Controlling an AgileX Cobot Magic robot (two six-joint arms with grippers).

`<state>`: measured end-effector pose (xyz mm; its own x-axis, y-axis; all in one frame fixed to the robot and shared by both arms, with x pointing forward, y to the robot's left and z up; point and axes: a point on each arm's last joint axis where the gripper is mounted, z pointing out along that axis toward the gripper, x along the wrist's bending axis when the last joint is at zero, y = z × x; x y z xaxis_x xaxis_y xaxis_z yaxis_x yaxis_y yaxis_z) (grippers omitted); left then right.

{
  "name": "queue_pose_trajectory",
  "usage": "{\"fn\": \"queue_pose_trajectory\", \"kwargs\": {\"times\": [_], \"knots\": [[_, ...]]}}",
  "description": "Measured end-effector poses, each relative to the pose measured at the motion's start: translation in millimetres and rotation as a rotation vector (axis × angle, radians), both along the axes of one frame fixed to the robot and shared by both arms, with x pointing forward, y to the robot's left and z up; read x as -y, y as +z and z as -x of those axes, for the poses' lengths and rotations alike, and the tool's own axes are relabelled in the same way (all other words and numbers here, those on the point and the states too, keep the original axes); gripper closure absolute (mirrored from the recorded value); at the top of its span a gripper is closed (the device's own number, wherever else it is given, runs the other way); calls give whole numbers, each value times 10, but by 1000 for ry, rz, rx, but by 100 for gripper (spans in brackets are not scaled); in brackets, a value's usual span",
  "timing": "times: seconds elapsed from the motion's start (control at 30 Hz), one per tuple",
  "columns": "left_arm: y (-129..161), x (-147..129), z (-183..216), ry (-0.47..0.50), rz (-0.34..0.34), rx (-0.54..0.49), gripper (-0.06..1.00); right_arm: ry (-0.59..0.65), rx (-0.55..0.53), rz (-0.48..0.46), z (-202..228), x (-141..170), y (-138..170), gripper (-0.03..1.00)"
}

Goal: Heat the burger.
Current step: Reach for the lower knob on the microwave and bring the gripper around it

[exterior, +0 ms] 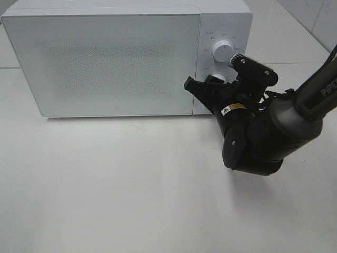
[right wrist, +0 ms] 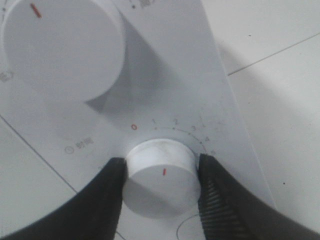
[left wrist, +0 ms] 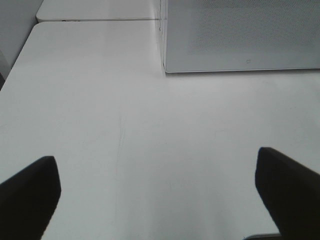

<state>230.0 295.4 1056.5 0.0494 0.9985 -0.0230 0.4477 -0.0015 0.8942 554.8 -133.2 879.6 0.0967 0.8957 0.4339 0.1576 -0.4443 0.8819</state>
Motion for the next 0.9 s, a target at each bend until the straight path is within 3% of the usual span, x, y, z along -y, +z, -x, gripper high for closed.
{"fn": "queue_pose_trajectory", "kwargs": {"times": [0.53,0.9], "knots": [[0,0,0,0,0,0,-3,-77,8,-482,2,5,-3,51],[0,0,0,0,0,0,-3,-115,10,-685,2,5,-3,51]]}}
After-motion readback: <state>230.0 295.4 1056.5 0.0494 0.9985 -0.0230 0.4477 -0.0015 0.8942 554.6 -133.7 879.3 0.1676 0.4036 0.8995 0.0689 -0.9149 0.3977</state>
